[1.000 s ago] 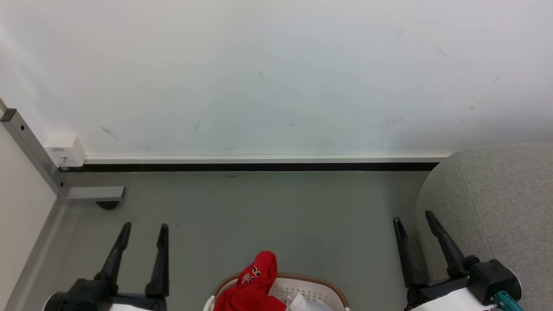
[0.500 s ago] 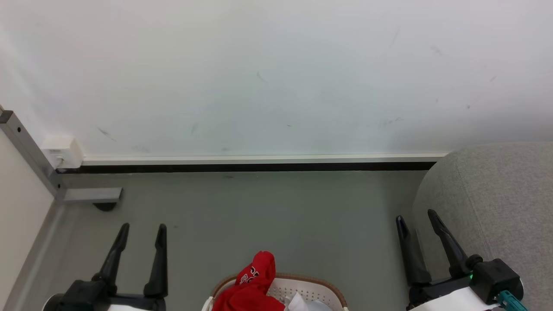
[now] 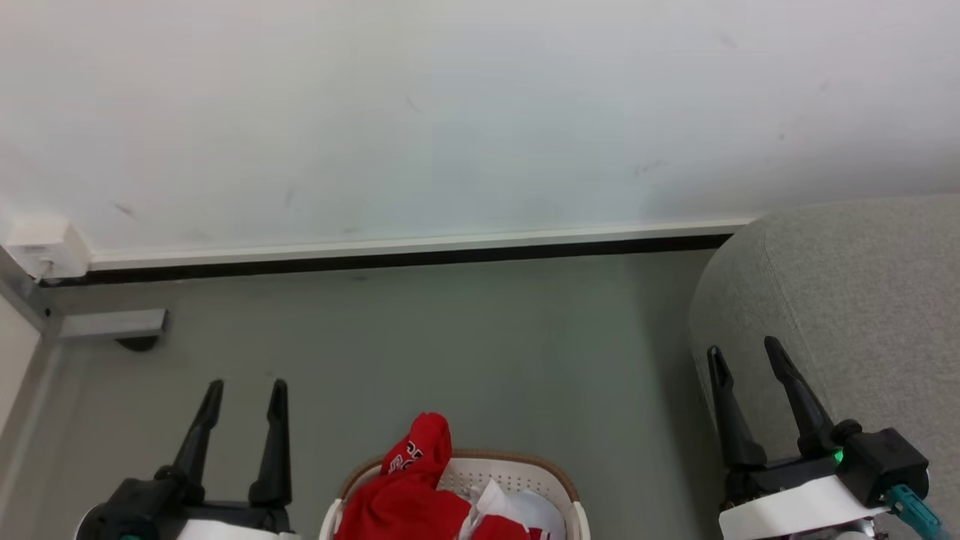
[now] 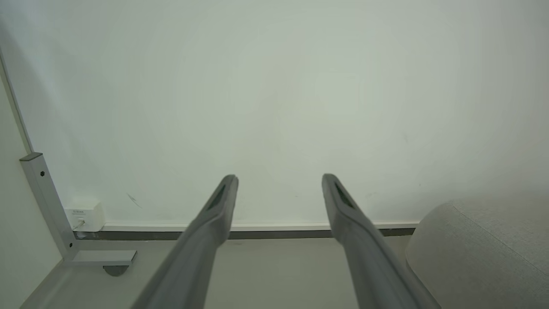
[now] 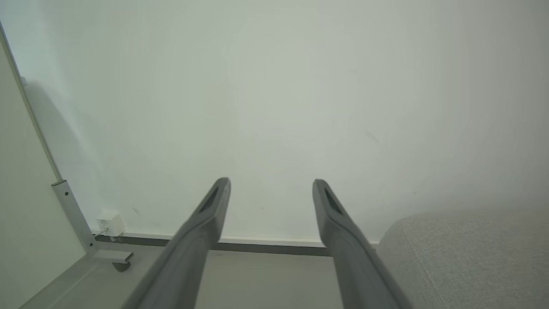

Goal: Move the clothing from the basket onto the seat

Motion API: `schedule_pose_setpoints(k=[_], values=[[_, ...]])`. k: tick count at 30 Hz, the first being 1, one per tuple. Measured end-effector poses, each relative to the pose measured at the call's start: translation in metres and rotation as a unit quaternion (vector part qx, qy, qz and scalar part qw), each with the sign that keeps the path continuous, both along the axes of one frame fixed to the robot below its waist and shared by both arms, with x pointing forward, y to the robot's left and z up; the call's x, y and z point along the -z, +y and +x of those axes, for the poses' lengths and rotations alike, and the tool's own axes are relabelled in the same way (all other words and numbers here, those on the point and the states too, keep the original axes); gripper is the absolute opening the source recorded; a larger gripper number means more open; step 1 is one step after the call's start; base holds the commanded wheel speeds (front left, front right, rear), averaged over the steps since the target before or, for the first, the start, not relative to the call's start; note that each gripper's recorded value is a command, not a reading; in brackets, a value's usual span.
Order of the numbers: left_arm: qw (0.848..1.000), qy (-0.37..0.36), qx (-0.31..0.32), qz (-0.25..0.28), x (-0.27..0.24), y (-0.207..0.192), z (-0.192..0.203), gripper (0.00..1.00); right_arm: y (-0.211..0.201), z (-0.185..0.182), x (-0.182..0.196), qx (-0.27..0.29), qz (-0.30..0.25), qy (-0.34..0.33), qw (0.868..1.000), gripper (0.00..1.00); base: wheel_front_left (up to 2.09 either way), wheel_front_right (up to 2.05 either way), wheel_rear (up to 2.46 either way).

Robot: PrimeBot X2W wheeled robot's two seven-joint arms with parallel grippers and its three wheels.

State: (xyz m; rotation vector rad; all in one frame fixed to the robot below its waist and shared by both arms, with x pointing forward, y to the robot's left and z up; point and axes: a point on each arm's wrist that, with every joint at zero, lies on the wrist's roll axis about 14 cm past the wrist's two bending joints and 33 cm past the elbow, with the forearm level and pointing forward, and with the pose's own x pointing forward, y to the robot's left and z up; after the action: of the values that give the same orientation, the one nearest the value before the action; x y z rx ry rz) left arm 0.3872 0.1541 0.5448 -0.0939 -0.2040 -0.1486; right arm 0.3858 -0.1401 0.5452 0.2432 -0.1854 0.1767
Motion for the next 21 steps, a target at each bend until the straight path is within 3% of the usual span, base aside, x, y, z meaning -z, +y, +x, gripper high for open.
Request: schedule_pose_setpoints(k=[7,12,21], values=[[0.999,0.036,0.038,0.002,0.027,-0.023,0.025,1.0,-0.013,0.013,0.01,0.017,0.001,0.014,1.0,1.0,0.0,0.0,0.0],[0.991,0.109,0.072,0.008,0.077,-0.04,0.037,1.0,-0.021,0.022,0.017,0.029,-0.002,0.022,0.999,1.0,0.0,0.0,0.0],[0.948,0.28,0.141,0.053,0.183,-0.063,0.054,1.0,-0.033,0.05,0.035,0.042,-0.011,0.039,0.998,1.0,0.0,0.0,0.0]])
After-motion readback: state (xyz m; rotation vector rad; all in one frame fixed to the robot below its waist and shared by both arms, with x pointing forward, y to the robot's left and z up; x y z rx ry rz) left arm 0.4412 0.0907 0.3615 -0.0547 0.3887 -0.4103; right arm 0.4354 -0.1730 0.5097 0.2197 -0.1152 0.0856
